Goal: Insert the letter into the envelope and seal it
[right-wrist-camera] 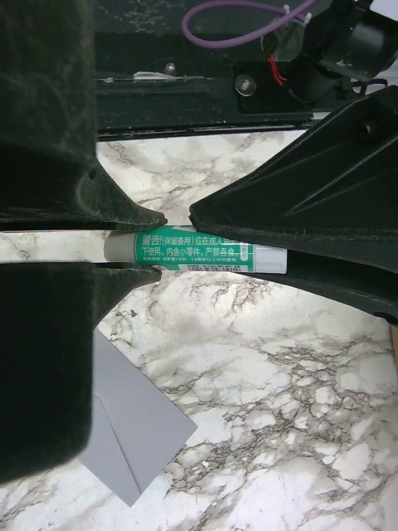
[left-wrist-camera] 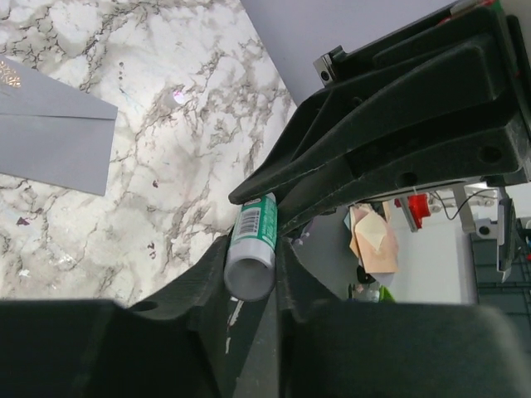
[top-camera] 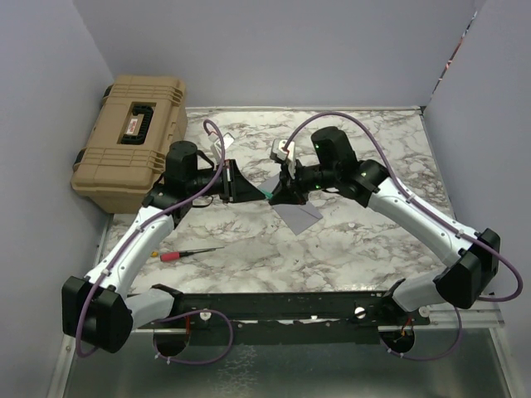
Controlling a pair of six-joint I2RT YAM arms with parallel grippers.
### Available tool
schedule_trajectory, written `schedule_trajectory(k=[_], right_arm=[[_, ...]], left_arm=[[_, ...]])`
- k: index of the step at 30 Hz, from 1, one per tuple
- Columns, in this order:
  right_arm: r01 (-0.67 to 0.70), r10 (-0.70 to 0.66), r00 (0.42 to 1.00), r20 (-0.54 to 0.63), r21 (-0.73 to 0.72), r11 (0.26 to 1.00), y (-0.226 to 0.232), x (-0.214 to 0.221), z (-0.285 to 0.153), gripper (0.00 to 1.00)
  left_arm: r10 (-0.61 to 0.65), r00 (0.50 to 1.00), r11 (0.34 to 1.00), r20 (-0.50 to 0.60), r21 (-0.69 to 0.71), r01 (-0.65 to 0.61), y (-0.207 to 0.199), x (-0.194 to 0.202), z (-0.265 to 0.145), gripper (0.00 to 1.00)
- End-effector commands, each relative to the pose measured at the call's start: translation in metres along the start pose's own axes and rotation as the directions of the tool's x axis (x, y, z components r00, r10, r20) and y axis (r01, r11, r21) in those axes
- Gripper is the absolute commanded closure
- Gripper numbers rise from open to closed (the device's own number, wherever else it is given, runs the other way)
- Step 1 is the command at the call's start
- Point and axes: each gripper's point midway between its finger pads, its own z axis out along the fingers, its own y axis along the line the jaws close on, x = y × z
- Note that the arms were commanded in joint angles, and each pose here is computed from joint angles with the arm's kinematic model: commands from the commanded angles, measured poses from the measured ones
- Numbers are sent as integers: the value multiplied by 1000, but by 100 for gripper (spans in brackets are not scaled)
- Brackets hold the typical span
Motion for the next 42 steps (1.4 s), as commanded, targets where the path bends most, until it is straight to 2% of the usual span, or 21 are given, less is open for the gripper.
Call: schedule_trajectory(k=[1, 2, 6, 8, 10, 13, 23, 25, 32, 35, 36, 39, 40, 42], right_arm=[[21, -21, 1000, 5, -36, 999, 4, -9, -1, 100], [21, -20, 1000, 6, -43, 999, 5, -10, -1, 100], [23, -22, 1000, 12, -57, 998, 10, -12, -4, 100], [21, -21, 1000, 8, -65, 998, 12, -10, -4, 100], [15, -15, 1000, -4, -66, 998, 12, -7, -4, 100], [6, -8, 1000, -23, -70, 998, 11, -4, -3, 100], [-19, 14, 999, -48, -102, 995, 11, 2, 6, 100], [-28, 22, 998, -58, -102, 994, 9, 5, 7, 100], [-30, 24, 997, -67, -89, 996, 6, 7, 9, 100], [-46, 42, 997, -71, -57, 997, 2, 6, 8, 100], [-59, 56, 996, -65, -37, 998, -1, 5, 8, 97], [-85, 85, 996, -31, 25, 996, -5, 1, 4, 37], [-95, 96, 995, -13, 49, 994, -6, 0, 1, 26], [-119, 114, 992, 47, 125, 985, -13, -7, -5, 17]], left_arm=[[1, 999, 1000, -46, 13, 0, 5, 14, 0, 96], [6, 999, 1000, -39, 4, -6, 7, 13, 0, 100], [7, 999, 1000, -40, -3, -7, 10, 12, 2, 98], [9, 999, 1000, -43, 1, -9, 10, 11, 2, 78], [17, 999, 1000, -38, 1, -17, 8, 9, 2, 65], [27, 999, 1000, -32, 3, -27, 6, 7, 1, 55], [8, 999, 1000, -41, 2, -8, 9, 11, 1, 53], [12, 999, 1000, -40, 8, -12, 6, 10, 1, 55], [15, 999, 1000, -49, 17, -14, 6, 13, 1, 99], [23, 999, 1000, -39, 5, -23, 8, 13, 0, 100], [29, 999, 1000, -30, -5, -29, 8, 11, 0, 100], [45, 999, 997, 19, -64, -44, 16, 1, 0, 100], [49, 998, 994, 47, -98, -44, 20, -4, 0, 100], [61, 992, 984, 108, -175, -42, 31, -15, -2, 100]])
